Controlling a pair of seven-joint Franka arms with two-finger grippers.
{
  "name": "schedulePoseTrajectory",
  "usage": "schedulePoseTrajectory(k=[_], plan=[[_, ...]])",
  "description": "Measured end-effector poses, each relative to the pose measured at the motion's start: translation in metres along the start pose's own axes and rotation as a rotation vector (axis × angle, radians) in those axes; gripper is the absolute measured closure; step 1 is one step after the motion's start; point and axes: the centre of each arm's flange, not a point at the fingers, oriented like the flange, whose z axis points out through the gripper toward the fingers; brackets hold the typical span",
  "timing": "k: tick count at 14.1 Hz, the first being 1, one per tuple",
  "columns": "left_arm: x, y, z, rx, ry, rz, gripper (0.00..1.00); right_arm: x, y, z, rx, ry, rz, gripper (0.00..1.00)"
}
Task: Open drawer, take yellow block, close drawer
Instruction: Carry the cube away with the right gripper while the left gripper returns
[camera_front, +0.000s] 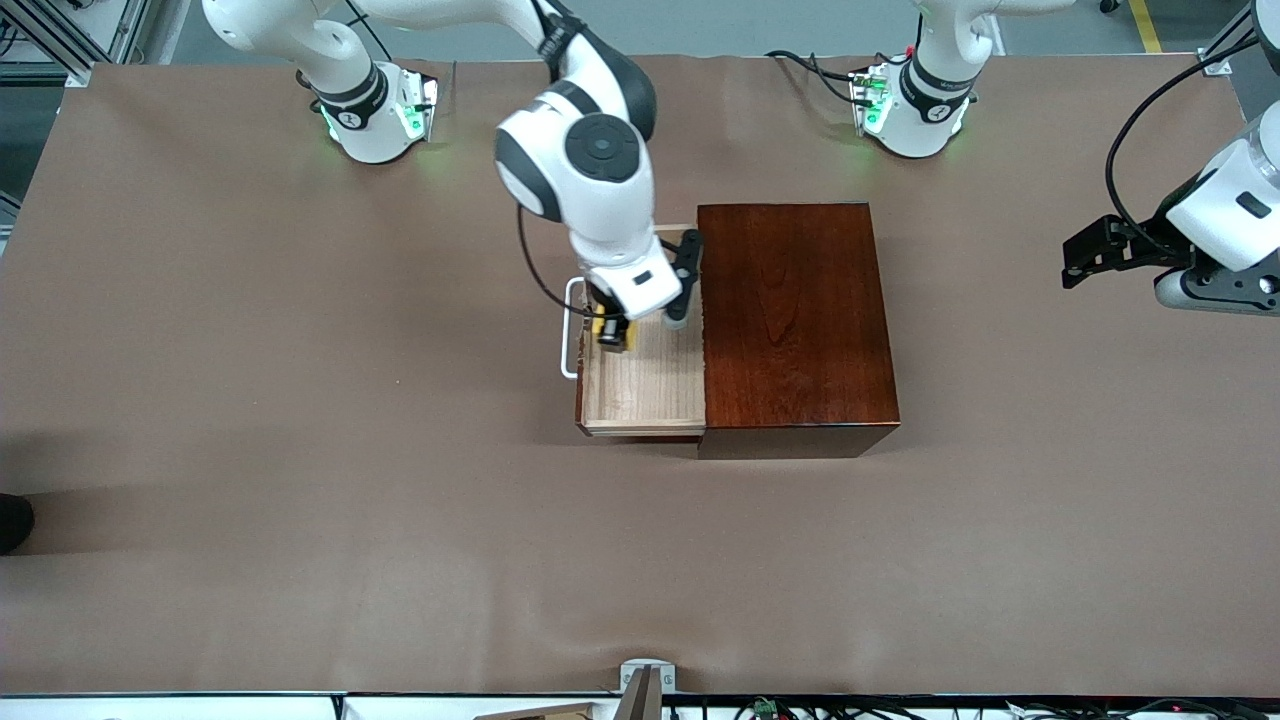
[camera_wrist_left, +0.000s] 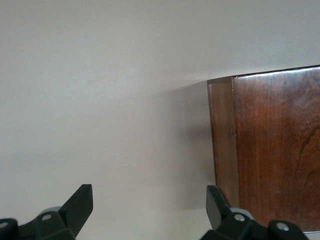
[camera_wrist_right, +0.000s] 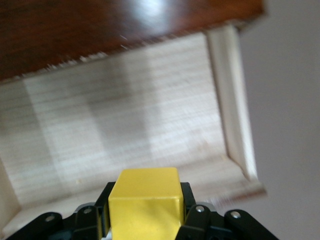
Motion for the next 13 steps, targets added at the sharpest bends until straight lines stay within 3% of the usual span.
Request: schedulePoseTrajectory(k=[3,7,13], plan=[[0.001,0.017,-0.001,-0.001,0.002,0.029,0.0,-0.035,0.027,-0.046,0.01,-0.007,0.189,0.44],[-0.002,0.091,-0.003,-0.005,0.014,0.161,0.0,-0.097,0.076,-0.092,0.018,-0.015,0.358,0.44],[-0.023,0.204,0.003,-0.027,0.01,0.367,0.0,-0.262,0.179,-0.105,0.03,-0.035,0.657,0.44]])
